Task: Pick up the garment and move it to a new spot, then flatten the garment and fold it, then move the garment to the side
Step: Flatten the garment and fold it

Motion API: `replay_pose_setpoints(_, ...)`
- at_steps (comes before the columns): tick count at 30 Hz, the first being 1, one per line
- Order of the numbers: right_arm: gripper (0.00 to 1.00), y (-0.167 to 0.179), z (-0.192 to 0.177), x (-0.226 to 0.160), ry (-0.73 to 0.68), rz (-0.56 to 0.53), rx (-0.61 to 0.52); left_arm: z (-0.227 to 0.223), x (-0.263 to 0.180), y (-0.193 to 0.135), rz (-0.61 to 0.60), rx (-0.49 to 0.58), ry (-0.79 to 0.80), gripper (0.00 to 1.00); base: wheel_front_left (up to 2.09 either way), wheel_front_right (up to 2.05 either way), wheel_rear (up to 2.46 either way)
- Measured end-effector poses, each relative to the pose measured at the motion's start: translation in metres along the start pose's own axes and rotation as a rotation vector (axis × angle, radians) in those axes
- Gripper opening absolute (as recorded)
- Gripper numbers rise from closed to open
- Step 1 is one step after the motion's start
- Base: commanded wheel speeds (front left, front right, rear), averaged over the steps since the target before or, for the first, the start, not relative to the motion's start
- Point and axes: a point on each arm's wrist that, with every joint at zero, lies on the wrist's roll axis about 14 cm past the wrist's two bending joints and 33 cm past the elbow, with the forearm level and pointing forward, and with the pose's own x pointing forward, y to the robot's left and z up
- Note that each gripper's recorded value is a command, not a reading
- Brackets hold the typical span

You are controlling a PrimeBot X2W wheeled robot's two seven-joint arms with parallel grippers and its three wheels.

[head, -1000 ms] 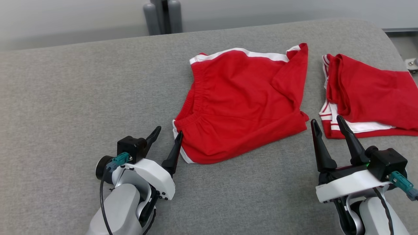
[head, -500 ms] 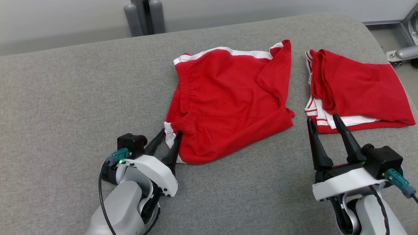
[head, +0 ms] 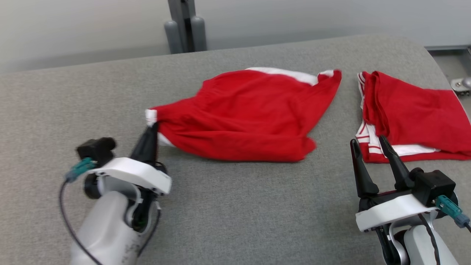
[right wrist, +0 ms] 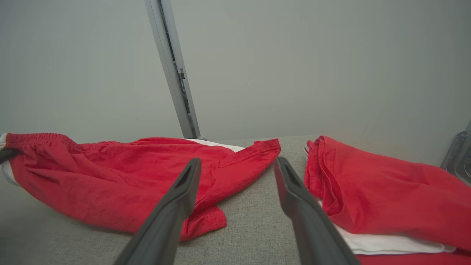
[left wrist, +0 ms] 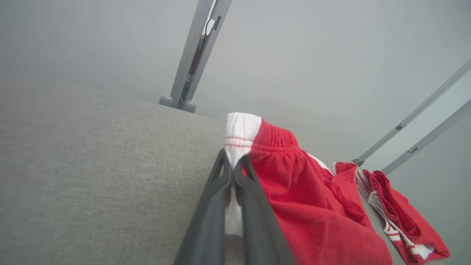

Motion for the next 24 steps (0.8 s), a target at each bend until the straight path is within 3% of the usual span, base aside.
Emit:
replay_pose_setpoints(7, 1.00, 0.017, 0.007, -0.001, -0.018, 0.049, 0.004, 0.079, -0.023, 0.047, 0.128, -0.014, -0.222, 0.00, 0.00, 0.00, 0.00)
replay_pose_setpoints(11, 1.00, 0.024, 0.011, -0.001, -0.031, 0.070, 0.005, 0.130, -0.040, 0.074, 0.189, 0.061, -0.339, 0.00, 0.00, 0.00, 0.00)
replay_pose_setpoints(13, 1.00, 0.027, 0.013, -0.002, -0.035, 0.076, 0.006, 0.162, -0.042, 0.073, 0.190, 0.108, -0.411, 0.00, 0.00, 0.00, 0.00)
replay_pose_setpoints(20, 1.00, 0.025, 0.013, -0.011, -0.034, 0.063, 0.014, 0.234, -0.038, 0.012, 0.046, 0.262, -0.596, 0.00, 0.00, 0.00, 0.00)
replay_pose_setpoints(24, 1.00, 0.019, 0.014, -0.016, -0.036, 0.041, 0.018, 0.203, -0.015, -0.062, -0.134, 0.329, -0.547, 0.00, 0.00, 0.00, 0.00)
